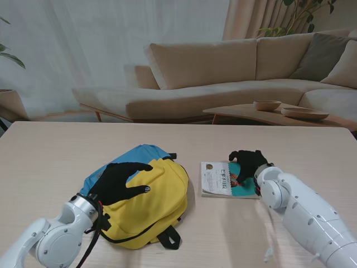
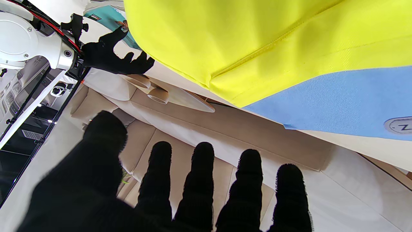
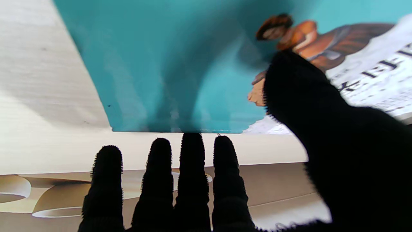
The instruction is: Pack books into the school bag then zip close the school bag
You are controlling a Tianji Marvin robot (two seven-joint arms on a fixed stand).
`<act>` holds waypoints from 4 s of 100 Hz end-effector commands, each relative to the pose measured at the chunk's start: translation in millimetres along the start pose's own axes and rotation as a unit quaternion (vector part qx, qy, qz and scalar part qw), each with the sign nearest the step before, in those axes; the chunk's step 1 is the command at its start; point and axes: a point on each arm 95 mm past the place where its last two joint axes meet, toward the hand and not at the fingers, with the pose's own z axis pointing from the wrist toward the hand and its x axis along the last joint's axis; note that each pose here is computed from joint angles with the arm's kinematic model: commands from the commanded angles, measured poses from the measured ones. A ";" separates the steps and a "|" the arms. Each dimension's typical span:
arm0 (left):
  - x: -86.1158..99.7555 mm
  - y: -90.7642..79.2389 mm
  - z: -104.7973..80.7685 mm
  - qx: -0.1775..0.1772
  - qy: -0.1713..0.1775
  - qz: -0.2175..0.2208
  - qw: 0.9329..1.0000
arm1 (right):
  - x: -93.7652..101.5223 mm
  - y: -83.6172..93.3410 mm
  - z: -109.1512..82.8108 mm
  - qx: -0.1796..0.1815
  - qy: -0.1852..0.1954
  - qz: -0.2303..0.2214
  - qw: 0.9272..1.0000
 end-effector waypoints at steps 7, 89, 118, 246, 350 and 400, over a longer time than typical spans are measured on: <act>4.0 2.0 -2.0 -0.009 0.004 -0.001 1.000 | 1.2 -39.5 -4.2 0.044 -0.007 -0.002 0.999; 3.4 1.7 -2.9 -0.011 0.001 0.004 1.000 | 3.2 -15.9 -24.6 0.013 0.015 0.012 1.000; 3.5 1.2 -4.5 -0.010 0.003 0.004 1.000 | -7.8 -3.2 -39.4 0.048 0.020 -0.003 0.999; 4.3 0.6 -8.9 -0.004 0.007 0.011 1.000 | 1.3 -46.4 -27.9 0.092 0.018 -0.053 0.994; 4.9 0.6 -10.6 -0.010 0.009 0.027 1.000 | 25.8 -55.8 -26.6 0.080 -0.021 -0.031 0.996; 5.3 0.1 -11.0 -0.012 0.008 0.035 0.999 | 29.7 -65.2 -22.3 0.074 -0.020 -0.020 0.997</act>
